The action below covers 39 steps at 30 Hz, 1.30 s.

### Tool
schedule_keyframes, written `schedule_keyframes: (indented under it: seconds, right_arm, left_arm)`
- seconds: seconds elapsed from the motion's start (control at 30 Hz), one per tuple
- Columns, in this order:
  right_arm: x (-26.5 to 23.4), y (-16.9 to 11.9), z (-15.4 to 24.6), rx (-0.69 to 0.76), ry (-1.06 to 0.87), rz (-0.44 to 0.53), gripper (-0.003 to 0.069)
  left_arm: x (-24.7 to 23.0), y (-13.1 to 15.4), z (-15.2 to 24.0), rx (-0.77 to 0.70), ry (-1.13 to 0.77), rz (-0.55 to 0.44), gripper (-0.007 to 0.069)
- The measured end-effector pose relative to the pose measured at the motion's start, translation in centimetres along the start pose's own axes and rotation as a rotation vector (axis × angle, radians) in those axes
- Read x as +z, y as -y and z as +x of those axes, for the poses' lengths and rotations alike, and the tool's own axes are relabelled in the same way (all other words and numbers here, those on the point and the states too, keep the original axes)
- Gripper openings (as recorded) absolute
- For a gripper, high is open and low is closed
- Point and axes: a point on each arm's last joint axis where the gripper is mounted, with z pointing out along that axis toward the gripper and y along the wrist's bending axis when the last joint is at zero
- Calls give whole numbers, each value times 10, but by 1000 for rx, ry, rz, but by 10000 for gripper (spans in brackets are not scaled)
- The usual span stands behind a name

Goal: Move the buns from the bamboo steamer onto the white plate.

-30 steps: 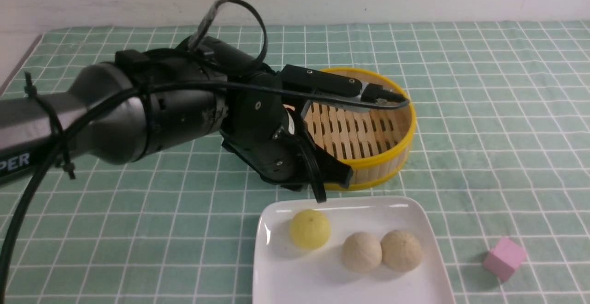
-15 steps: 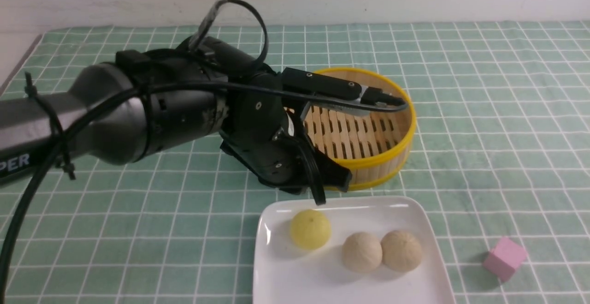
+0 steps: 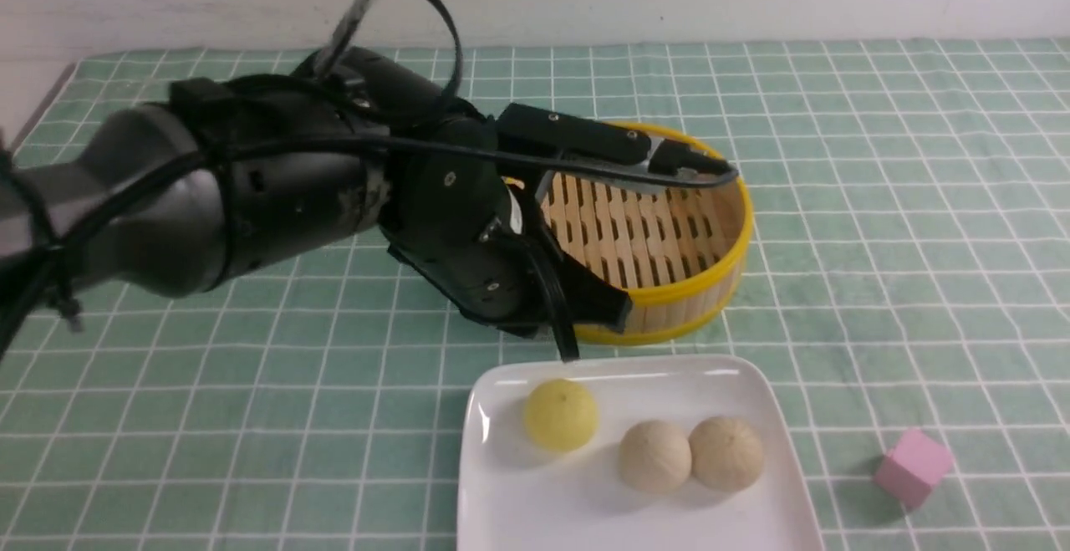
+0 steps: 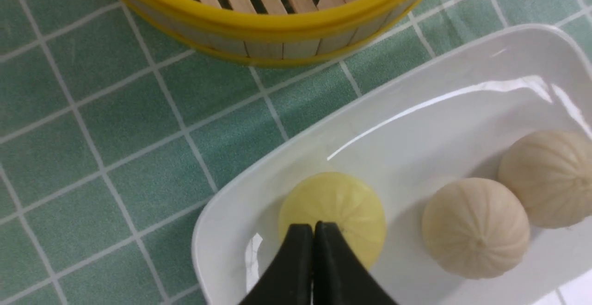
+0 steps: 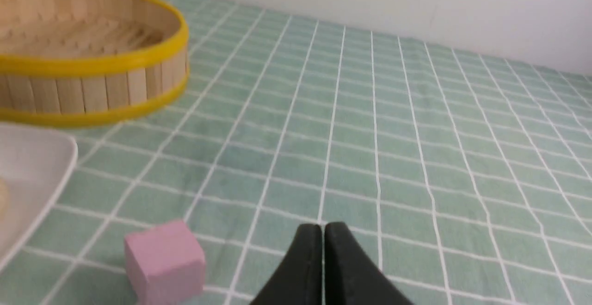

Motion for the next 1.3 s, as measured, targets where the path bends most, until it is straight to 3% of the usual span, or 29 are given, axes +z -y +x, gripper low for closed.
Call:
schedule_keyframes:
  seconds: [0.27, 0.53, 0.7, 0.9, 1.0, 1.3]
  right_arm:
    - [0, 1, 5, -64, -53, 16, 39]
    - [0, 1, 5, -59, -53, 14, 52]
    - [0, 0, 6, -32, -68, 8, 58]
    - [-1, -2, 8, 123, -100, -11, 70]
    - [-1, -2, 8, 126, -112, -13, 74]
    - [-2, -2, 8, 126, -116, -14, 86]
  left_arm:
    - [-92, -8, 12, 5, 88, -2, 4]
    - [-200, -39, 63, 21, 210, -162, 5]
    - [-223, -55, 107, -27, 229, -214, 8]
    - [-240, -68, 157, -149, 308, -189, 9]
    - [-239, -72, 179, -205, 335, -173, 9]
    - [-188, -78, 222, -178, 526, -100, 11]
